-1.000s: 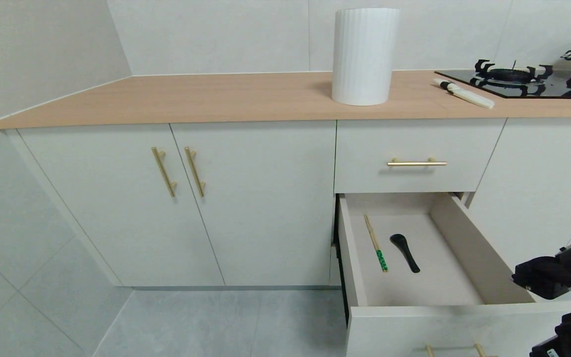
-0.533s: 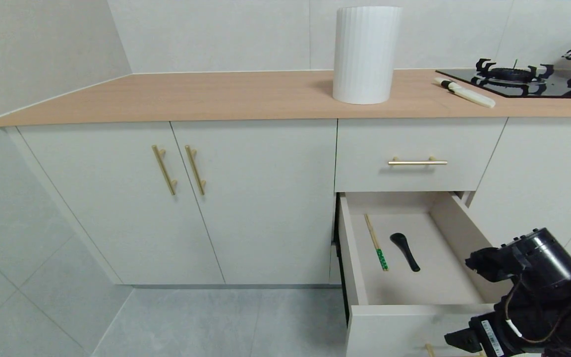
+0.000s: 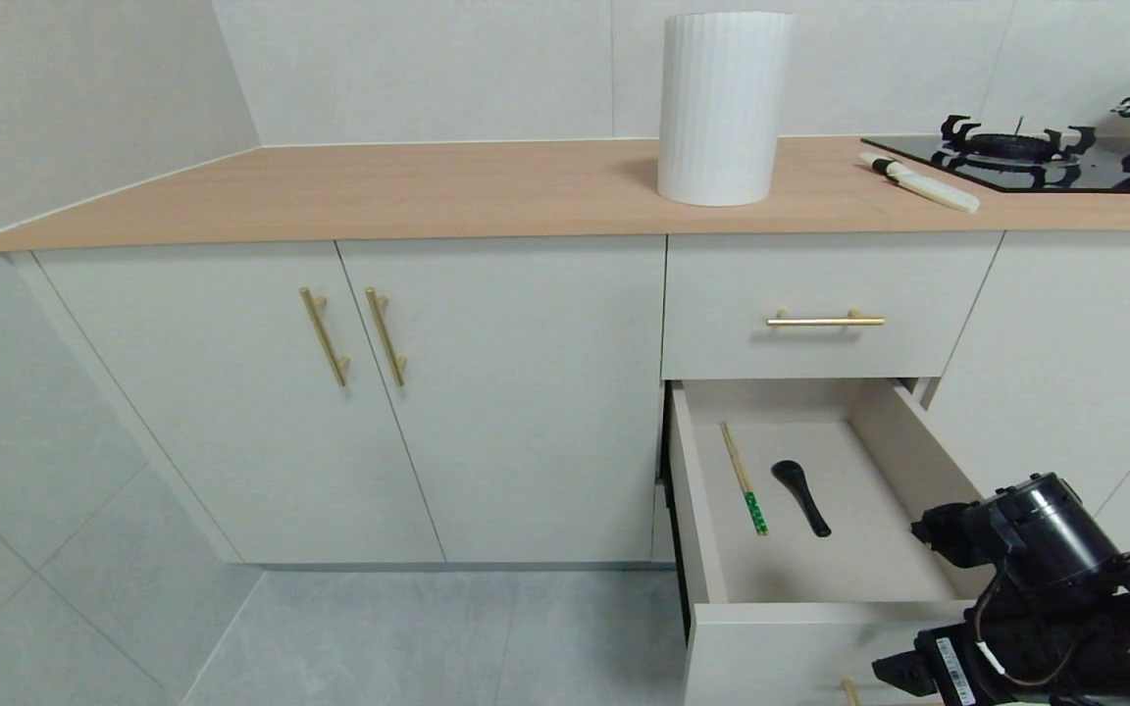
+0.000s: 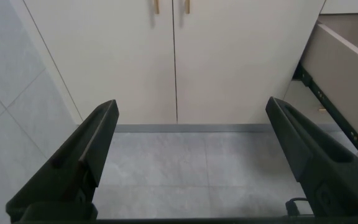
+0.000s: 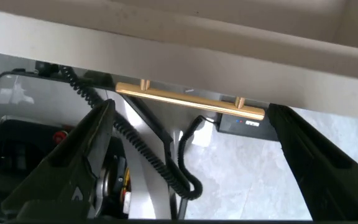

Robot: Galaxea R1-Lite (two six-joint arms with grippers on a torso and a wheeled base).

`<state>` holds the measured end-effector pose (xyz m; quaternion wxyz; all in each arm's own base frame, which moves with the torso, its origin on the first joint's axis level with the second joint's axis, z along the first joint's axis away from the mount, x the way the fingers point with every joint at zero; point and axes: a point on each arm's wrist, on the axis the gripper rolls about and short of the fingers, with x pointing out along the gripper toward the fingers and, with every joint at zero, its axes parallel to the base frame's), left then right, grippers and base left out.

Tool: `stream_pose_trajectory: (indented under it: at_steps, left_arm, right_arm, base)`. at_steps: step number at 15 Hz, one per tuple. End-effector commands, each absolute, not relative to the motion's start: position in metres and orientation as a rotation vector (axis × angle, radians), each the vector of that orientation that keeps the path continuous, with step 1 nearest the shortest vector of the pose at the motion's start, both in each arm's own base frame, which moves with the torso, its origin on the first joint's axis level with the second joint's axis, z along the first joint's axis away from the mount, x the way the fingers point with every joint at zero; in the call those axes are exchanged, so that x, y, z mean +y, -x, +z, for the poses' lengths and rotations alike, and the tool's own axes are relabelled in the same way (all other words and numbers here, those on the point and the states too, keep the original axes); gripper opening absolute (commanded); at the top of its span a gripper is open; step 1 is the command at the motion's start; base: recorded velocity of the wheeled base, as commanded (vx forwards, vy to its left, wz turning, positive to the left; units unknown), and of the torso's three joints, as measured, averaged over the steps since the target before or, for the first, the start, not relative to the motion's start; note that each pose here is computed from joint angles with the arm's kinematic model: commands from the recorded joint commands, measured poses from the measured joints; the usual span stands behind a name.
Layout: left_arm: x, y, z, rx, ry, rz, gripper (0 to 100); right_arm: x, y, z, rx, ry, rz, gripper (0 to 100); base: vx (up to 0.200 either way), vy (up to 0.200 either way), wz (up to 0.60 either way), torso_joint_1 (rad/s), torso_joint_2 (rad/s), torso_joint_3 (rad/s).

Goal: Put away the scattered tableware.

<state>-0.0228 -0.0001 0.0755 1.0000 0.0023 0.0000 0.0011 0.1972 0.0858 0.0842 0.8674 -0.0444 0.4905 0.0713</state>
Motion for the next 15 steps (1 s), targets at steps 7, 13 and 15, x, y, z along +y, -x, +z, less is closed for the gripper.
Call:
stream_pose_trajectory:
  at_steps: [7, 13, 15]
  left_arm:
    - [0.000, 0.023, 0.075, 0.000, -0.005, 0.003, 100]
    - [0.000, 0.023, 0.075, 0.000, -0.005, 0.003, 100]
    - [0.000, 0.023, 0.075, 0.000, -0.005, 0.003, 100]
  right_arm:
    - [0.094, -0.219, 0.078, 0.900, 0.103, 0.092, 100]
    - [0.105, -0.259, 0.065, 0.824, 0.115, 0.047, 100]
    - [0.106, -0.275, 0.070, 0.782, 0.112, 0.043, 100]
  base:
    - [0.000, 0.000, 0.00, 0.000, 0.00, 0.000]
    - [0.000, 0.000, 0.00, 0.000, 0.00, 0.000]
    - [0.000, 0.000, 0.00, 0.000, 0.00, 0.000]
